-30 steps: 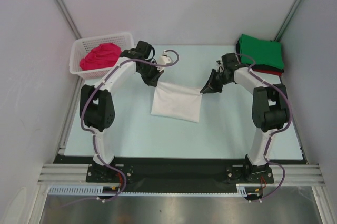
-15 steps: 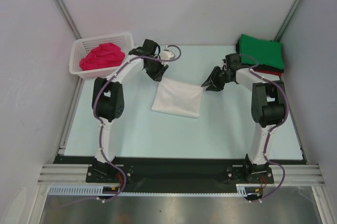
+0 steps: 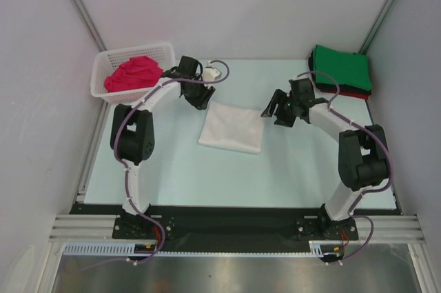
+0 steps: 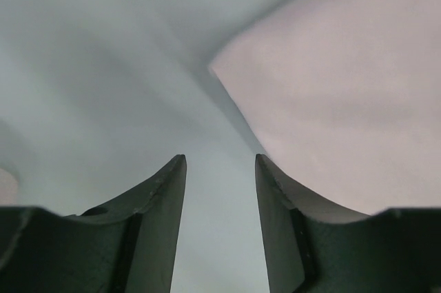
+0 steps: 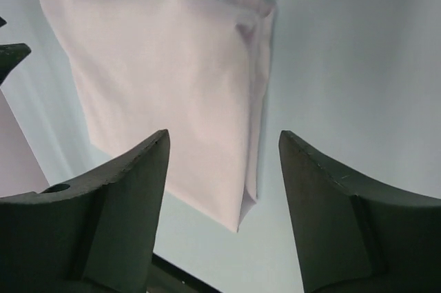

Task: Fold and stack the t-shirts
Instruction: Fold the tshirt, then neatly place the folded tshirt to the corner

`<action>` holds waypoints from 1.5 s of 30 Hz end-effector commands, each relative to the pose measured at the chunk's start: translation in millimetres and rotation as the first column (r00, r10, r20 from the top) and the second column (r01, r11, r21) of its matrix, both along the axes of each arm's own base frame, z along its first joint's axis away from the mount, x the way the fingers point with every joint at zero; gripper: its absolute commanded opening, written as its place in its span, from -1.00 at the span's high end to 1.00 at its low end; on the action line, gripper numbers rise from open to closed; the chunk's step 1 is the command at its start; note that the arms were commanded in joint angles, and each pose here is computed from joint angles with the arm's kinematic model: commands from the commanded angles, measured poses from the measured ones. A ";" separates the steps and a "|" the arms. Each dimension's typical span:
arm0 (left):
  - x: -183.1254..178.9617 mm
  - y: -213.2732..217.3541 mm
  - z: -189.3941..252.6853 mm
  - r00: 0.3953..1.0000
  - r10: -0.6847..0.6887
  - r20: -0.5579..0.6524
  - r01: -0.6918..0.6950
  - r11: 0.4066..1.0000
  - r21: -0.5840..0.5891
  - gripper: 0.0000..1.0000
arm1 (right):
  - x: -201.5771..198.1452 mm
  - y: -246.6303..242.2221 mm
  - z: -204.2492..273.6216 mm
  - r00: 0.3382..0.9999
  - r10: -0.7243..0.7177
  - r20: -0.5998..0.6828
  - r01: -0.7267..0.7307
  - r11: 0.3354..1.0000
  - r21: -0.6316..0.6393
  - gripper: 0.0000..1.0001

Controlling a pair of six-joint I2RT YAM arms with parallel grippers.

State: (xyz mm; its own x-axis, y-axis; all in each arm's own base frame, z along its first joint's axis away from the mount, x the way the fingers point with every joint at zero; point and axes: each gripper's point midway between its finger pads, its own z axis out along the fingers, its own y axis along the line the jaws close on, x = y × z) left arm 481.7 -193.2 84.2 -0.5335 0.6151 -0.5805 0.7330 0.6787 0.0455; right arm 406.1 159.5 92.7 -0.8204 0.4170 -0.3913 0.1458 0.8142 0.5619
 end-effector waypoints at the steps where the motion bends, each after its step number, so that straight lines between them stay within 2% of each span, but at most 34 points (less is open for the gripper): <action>1: -30.4 -2.1 41.3 0.999 -0.010 0.053 0.016 0.995 -0.100 -0.01 | -23.6 11.7 -17.1 0.999 0.043 -0.032 -0.044 0.999 -0.029 -0.41; 5: -65.8 6.4 17.7 0.999 -0.020 -0.034 0.017 0.995 -0.093 -0.03 | -28.7 19.6 -43.6 0.995 0.038 -0.096 -0.034 0.999 0.041 -0.43; 9: -81.3 13.1 21.5 0.999 -0.027 -0.035 0.024 0.995 -0.093 -0.03 | -16.3 33.6 -54.4 0.995 0.049 -0.085 -0.037 0.990 0.138 -0.39; 13: -84.6 23.9 32.3 1.000 -0.003 -0.015 0.001 0.995 -0.104 -0.03 | -10.3 49.3 -64.6 0.994 0.061 -0.094 -0.038 0.972 0.232 -0.21; 16: -88.2 30.2 41.0 1.000 0.013 -0.016 -0.015 0.991 -0.132 -0.03 | -9.5 52.6 -76.7 0.992 0.048 -0.117 -0.014 0.961 0.276 0.10; 17: -89.6 34.0 41.0 1.000 0.020 -0.018 -0.023 0.991 -0.134 -0.03 | -9.8 51.2 -79.7 0.992 0.039 -0.124 -0.003 0.959 0.283 0.34; 22: -91.9 48.5 51.6 0.999 0.042 0.015 -0.040 0.991 -0.132 -0.04 | 8.1 41.7 -68.4 0.998 0.033 -0.046 -0.018 0.957 0.291 0.78; 23: -92.0 53.7 52.6 0.998 0.054 0.015 -0.052 0.990 -0.132 -0.04 | 13.4 40.6 -64.0 0.999 0.043 -0.027 -0.034 0.960 0.278 1.00; 29: -92.1 75.5 59.5 0.995 0.099 0.015 -0.096 0.987 -0.131 -0.04 | 51.7 8.0 -34.6 0.987 0.144 0.075 -0.152 0.982 0.114 1.00; 30: -93.5 77.2 60.2 0.995 0.101 0.012 -0.098 0.986 -0.132 -0.04 | 51.0 0.8 -35.3 0.987 0.158 0.041 -0.161 0.983 0.088 1.00; 32: -95.2 83.5 63.0 0.994 0.107 0.015 -0.104 0.987 -0.120 -0.04 | 82.0 -16.3 -6.6 0.965 0.224 0.135 -0.222 0.975 -0.029 1.00; 33: -96.4 85.0 62.5 0.994 0.106 0.014 -0.103 0.988 -0.111 -0.04 | 77.4 -30.1 -22.8 0.971 0.233 0.048 -0.227 0.969 -0.093 1.00; 34: -99.0 86.9 62.2 0.994 0.108 0.006 -0.106 0.989 -0.101 -0.04 | 101.4 -36.2 5.9 0.963 0.245 0.110 -0.228 0.962 -0.152 1.00; 36: -101.3 89.7 61.6 0.994 0.107 0.004 -0.107 0.991 -0.085 -0.04 | 105.0 -63.6 -7.6 0.966 0.256 0.025 -0.240 0.931 -0.276 1.00; 38: -103.9 90.5 61.4 0.995 0.105 -0.002 -0.105 0.991 -0.079 -0.04 | 124.6 -78.3 18.0 0.962 0.268 0.050 -0.234 0.906 -0.354 1.00; 40: -103.9 93.1 61.6 0.994 0.110 0.000 -0.109 0.992 -0.069 -0.04 | 139.4 -96.4 19.1 0.969 0.243 0.037 -0.206 0.886 -0.416 1.00; 41: -102.5 93.8 63.4 0.994 0.109 0.008 -0.108 0.992 -0.062 -0.04 | 149.7 -101.7 47.5 0.969 0.236 0.077 -0.178 0.877 -0.447 1.00; 43: -99.8 97.0 62.8 0.993 0.118 0.010 -0.118 0.992 -0.047 -0.04 | 159.7 -119.6 46.2 0.971 0.234 0.057 -0.168 0.827 -0.536 1.00; 45: -97.6 96.8 65.7 0.993 0.119 0.011 -0.119 0.992 -0.043 -0.04 | 171.8 -139.9 75.7 0.971 0.216 0.104 -0.104 0.771 -0.628 1.00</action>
